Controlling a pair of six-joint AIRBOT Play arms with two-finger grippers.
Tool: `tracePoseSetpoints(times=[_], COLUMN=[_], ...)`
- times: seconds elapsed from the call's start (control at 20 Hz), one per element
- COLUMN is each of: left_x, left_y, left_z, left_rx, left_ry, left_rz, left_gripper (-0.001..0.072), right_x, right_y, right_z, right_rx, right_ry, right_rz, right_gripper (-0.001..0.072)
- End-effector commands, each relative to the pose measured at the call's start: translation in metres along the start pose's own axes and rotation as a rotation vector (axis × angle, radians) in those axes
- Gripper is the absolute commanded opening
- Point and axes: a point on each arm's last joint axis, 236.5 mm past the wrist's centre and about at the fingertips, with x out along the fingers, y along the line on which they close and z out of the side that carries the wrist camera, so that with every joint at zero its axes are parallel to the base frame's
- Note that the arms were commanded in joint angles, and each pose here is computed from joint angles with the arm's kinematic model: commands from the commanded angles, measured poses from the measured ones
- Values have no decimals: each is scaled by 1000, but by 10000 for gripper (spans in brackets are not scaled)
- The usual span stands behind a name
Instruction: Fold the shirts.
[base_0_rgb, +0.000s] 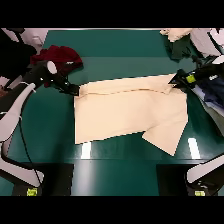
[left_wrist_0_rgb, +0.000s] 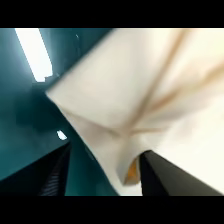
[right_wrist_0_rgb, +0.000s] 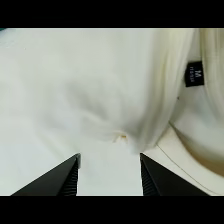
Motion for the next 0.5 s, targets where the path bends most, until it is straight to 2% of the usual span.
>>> tracePoseSetpoints(times=[0.0, 0.1, 0.2, 0.35, 0.45], left_x=[-59, -100, -109, -101, -91], left_y=[20, 30, 25, -43, -83], left_z=[-9, -18, -59, -101, -127], left_rx=[-55, -137, -223, -302, -371], left_ry=[3, -60, -17, -30, -14], left_rz=[-31, -91, -174, -485, -645], left_gripper=[509, 508, 509, 508, 508], right_x=[-53, -69, -65, -47, -39], right_y=[-8, -25, -47, -74, -87], right_z=[-7, -39, -78, -123, -147], right_rx=[8, 57, 120, 208, 256], right_ry=[-67, -52, -15, 12, 54], right_rz=[2, 2, 10, 52, 77], right_gripper=[437, 437, 447, 452, 524])
